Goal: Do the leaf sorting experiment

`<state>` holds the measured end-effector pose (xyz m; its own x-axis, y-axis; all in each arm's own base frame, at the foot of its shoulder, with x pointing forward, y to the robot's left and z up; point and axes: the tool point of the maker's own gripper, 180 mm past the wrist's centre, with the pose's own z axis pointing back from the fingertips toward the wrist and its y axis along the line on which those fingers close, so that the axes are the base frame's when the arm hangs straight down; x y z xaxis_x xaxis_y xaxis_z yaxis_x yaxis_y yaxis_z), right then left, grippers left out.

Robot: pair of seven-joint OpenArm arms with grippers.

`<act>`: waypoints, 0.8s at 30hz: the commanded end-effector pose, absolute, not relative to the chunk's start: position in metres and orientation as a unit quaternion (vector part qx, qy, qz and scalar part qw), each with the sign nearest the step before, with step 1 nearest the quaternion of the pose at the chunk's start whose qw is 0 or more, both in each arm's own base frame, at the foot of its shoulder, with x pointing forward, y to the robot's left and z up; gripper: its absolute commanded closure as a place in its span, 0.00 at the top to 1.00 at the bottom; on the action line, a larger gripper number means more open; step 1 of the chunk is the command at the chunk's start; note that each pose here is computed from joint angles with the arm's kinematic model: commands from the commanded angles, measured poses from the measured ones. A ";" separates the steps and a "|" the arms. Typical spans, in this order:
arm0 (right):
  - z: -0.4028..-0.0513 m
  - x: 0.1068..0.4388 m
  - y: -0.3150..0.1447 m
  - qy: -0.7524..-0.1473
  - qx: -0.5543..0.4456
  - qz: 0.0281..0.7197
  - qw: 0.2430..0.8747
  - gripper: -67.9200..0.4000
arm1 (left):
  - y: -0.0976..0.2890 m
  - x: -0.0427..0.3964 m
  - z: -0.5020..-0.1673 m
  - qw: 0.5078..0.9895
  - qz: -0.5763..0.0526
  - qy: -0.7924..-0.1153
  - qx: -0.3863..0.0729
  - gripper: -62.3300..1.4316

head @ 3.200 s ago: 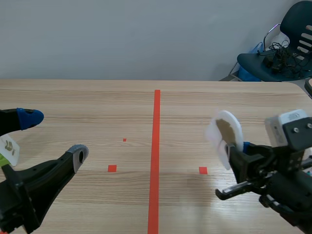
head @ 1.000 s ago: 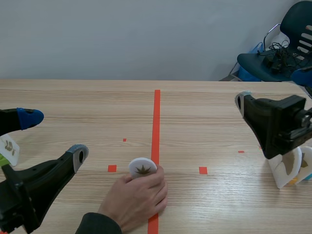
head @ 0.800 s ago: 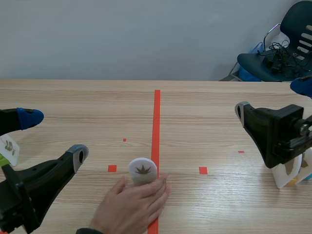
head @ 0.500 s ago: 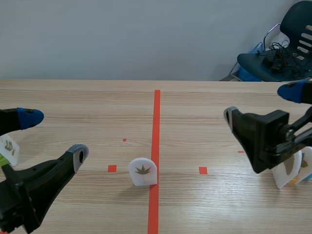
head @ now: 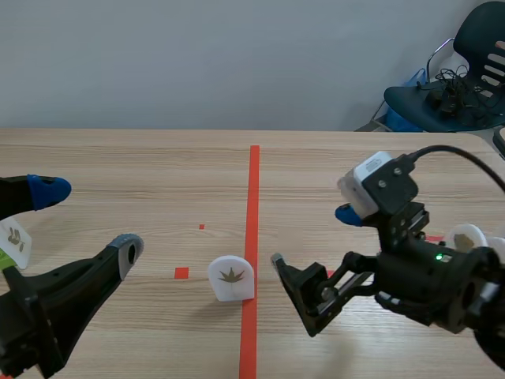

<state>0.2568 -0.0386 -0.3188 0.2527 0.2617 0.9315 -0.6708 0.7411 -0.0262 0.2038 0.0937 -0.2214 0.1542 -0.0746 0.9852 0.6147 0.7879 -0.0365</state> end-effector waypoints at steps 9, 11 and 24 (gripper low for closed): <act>-0.361 0.263 0.012 -0.534 0.228 0.352 0.734 1.00 | 0.093 0.210 -0.210 0.712 -0.237 -0.622 -0.223 1.00; -0.368 0.262 0.020 -0.537 0.240 0.354 0.727 1.00 | 0.093 0.210 -0.210 0.712 -0.237 -0.622 -0.223 1.00; -0.374 0.251 0.064 -0.547 0.267 0.397 0.687 0.99 | 0.093 0.210 -0.210 0.712 -0.237 -0.622 -0.223 1.00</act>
<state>0.2410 0.0620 -0.3881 0.1234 0.2810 0.9517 -0.8455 0.5319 -0.0474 0.2087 0.0936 -0.2168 0.1320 -0.0745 0.9884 0.6156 0.7877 -0.0228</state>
